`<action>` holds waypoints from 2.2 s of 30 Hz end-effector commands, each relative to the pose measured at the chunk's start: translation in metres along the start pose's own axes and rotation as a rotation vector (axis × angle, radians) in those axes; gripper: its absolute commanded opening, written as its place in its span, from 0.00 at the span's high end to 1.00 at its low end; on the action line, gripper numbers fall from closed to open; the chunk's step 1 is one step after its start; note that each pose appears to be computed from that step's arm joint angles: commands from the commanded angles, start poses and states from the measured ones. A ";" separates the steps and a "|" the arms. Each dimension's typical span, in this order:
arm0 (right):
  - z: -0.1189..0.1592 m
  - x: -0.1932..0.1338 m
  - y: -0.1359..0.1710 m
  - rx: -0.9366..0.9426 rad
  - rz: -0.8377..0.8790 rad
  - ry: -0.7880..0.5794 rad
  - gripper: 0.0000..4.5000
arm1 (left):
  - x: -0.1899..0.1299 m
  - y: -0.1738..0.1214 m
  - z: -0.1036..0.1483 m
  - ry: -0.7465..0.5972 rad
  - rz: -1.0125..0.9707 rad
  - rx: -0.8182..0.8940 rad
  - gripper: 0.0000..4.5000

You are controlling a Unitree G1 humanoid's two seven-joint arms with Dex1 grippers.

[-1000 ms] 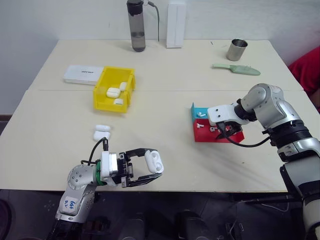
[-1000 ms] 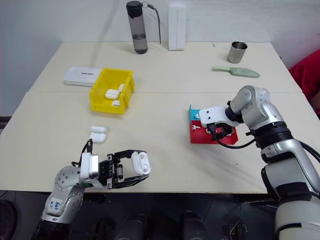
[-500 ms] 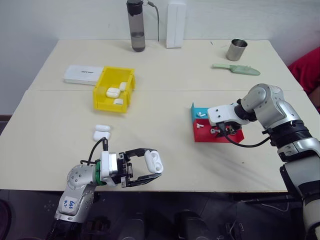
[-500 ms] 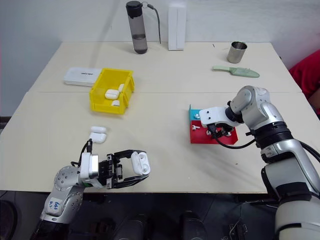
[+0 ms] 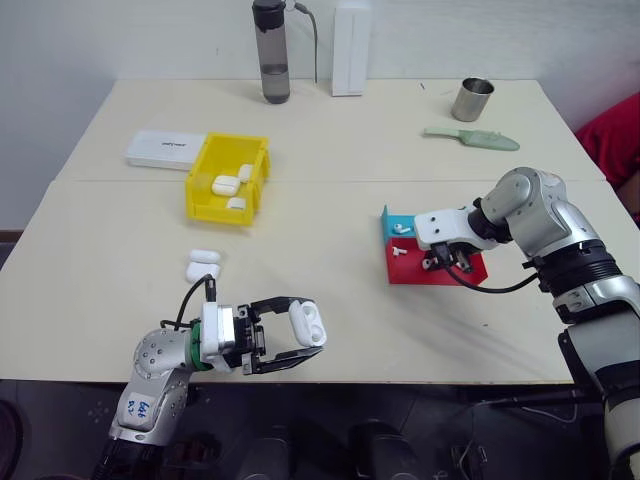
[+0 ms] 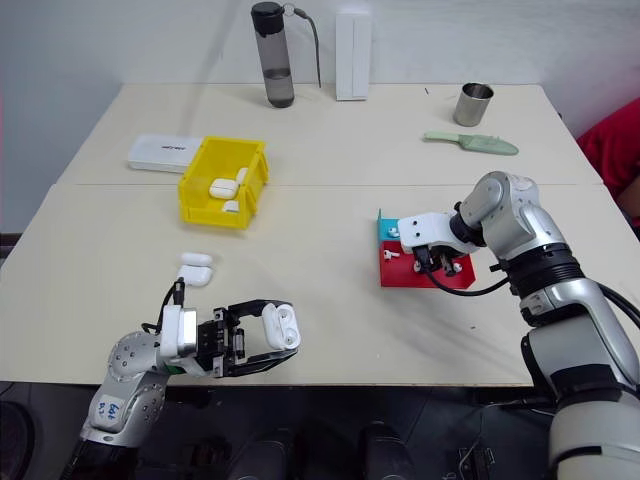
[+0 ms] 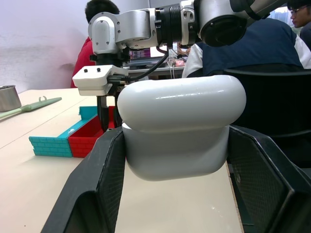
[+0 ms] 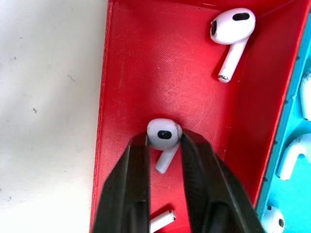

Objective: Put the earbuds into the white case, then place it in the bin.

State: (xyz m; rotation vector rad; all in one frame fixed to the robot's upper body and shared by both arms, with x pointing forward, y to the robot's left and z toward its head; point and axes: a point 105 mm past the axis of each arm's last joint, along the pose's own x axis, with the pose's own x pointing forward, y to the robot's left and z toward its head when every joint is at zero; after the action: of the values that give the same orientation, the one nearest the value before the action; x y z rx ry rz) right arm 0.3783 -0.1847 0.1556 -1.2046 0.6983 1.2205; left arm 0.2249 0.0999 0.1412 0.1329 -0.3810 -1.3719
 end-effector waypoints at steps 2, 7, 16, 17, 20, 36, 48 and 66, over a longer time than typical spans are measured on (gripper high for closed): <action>0.000 -0.005 0.000 0.006 -0.014 -0.017 0.91 | 0.002 -0.002 0.009 -0.018 -0.016 0.040 0.37; 0.000 -0.008 0.000 0.013 -0.031 -0.038 0.91 | 0.003 -0.002 0.009 -0.020 -0.017 0.040 0.37; 0.041 -0.068 0.025 0.000 -0.086 -0.625 0.91 | 0.018 0.015 0.036 -0.176 -0.015 0.001 0.37; 0.047 -0.076 0.031 -0.008 -0.089 -0.711 0.91 | 0.019 0.017 0.039 -0.194 -0.021 -0.015 0.37; 0.072 -0.095 0.054 -0.013 -0.060 -0.955 0.91 | 0.021 0.023 0.047 -0.239 -0.055 -0.071 0.37; 0.164 -0.104 0.102 -0.094 -0.196 -1.601 0.91 | 0.034 0.032 0.053 -0.287 -0.285 -0.064 0.37; 0.182 -0.080 0.106 -0.180 -0.166 -1.576 0.91 | 0.038 0.030 0.056 -0.265 -0.312 -0.082 0.37; 0.172 -0.066 0.093 -0.164 -0.189 -1.471 0.91 | 0.044 0.027 0.058 -0.247 -0.321 -0.075 0.37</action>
State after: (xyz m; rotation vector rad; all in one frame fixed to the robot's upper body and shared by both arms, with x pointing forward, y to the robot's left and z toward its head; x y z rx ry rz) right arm 0.2424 -0.0511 0.2372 -0.1995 -0.6141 1.5934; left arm 0.2438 0.0727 0.1988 -0.0657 -0.4539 -1.7059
